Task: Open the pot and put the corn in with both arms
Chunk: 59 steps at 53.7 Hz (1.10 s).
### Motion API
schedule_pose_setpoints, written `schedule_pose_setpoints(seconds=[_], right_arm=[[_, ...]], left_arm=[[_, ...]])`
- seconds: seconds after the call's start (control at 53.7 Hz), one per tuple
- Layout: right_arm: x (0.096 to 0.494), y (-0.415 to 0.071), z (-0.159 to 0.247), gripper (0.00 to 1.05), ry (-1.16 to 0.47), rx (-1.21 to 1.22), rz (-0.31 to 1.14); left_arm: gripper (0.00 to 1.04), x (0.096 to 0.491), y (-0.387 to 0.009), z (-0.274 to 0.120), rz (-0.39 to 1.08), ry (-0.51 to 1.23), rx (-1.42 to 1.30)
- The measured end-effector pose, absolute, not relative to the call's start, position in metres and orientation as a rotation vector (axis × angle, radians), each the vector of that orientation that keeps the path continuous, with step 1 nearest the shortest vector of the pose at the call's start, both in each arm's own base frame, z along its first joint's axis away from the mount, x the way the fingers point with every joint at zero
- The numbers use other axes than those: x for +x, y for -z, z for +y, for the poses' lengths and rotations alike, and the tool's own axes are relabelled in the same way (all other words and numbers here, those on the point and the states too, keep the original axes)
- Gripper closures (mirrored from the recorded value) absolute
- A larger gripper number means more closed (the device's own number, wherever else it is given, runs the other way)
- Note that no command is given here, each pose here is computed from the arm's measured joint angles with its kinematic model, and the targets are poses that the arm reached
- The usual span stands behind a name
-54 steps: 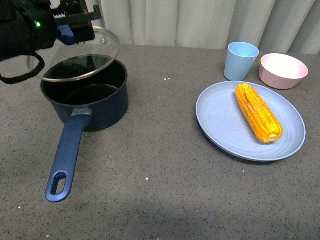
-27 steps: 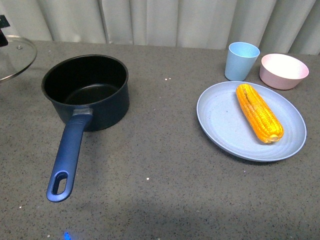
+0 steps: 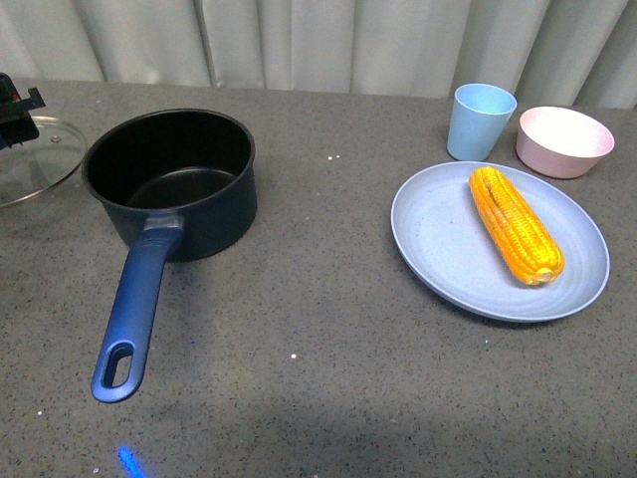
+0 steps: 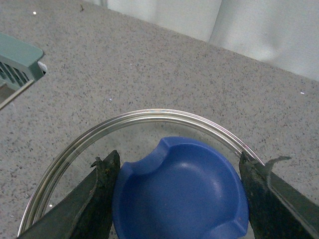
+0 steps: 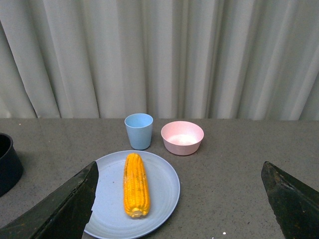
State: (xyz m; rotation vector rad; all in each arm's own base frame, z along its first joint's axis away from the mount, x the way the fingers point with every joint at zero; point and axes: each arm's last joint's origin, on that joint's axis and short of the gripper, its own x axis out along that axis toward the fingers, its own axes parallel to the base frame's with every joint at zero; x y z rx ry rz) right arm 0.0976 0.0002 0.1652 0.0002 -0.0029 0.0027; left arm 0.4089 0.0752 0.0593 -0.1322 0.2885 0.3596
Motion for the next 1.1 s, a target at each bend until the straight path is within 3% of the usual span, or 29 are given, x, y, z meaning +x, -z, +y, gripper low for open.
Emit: schedule_pose_setpoints(seconds=[0.428,0.93,1.098], right_arm=[[0.098,-0.165,0.0,0.09,-0.003,0.0,-0.003],[0.098,-0.165,0.0,0.09,-0.003,0.0,-0.003],[0.098,-0.165,0.0,0.09,-0.003,0.0,-0.003]], left_arm=[[0.41,0.407,-0.027,0.077,0.35,-0.365,-0.13],[0.41,0.409,-0.025,0.079,0.375,-0.361,-0.145],[0.18,0.406,-0.027,0.08,0.372,-0.373,-0.142]])
